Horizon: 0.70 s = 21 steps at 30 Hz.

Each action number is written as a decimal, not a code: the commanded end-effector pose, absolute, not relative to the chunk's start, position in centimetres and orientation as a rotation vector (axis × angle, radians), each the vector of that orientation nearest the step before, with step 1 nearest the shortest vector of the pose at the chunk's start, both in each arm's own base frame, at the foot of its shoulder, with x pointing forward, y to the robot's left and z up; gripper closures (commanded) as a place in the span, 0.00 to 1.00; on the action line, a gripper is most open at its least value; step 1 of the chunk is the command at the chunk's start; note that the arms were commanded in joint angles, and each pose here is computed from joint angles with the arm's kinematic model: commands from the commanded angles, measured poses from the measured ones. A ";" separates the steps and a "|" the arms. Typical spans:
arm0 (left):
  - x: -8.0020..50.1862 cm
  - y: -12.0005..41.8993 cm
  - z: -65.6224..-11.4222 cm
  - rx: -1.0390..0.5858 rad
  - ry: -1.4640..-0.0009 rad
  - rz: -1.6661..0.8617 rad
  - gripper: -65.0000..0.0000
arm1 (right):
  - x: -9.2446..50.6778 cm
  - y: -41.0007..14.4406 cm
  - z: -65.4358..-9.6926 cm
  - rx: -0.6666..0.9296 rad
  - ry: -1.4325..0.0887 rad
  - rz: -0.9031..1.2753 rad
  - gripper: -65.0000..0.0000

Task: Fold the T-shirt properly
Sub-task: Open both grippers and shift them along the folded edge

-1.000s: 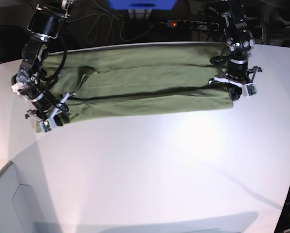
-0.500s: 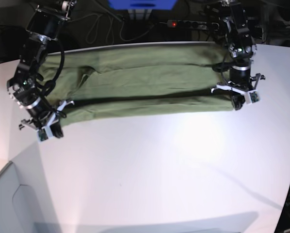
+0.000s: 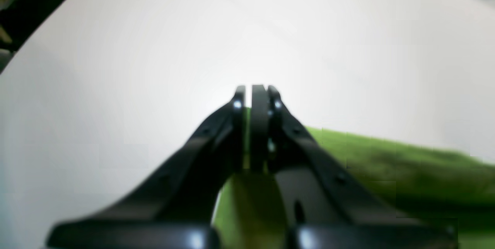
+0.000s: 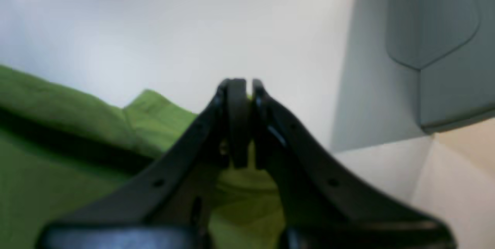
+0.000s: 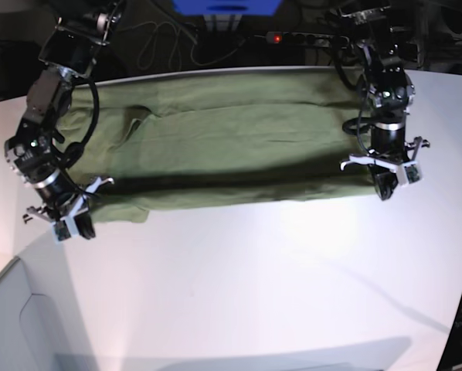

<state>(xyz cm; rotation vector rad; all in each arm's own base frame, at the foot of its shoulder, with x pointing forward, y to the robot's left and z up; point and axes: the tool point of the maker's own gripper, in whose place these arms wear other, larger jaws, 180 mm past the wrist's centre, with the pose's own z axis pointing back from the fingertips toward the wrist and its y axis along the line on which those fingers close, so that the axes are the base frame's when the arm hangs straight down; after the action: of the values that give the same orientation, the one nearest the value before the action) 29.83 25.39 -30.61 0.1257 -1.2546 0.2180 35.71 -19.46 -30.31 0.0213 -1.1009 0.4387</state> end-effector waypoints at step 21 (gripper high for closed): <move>26.4 25.6 -34.3 0.130 -1.153 0.227 1.00 | 29.9 -22.6 -34.4 0.018 -1.007 0.360 1.00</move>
<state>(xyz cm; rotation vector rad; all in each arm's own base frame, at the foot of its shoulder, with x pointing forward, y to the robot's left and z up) 26.02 25.41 -35.64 0.1207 -1.1045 0.2352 29.23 -22.61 -35.79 0.0175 -0.9573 0.3382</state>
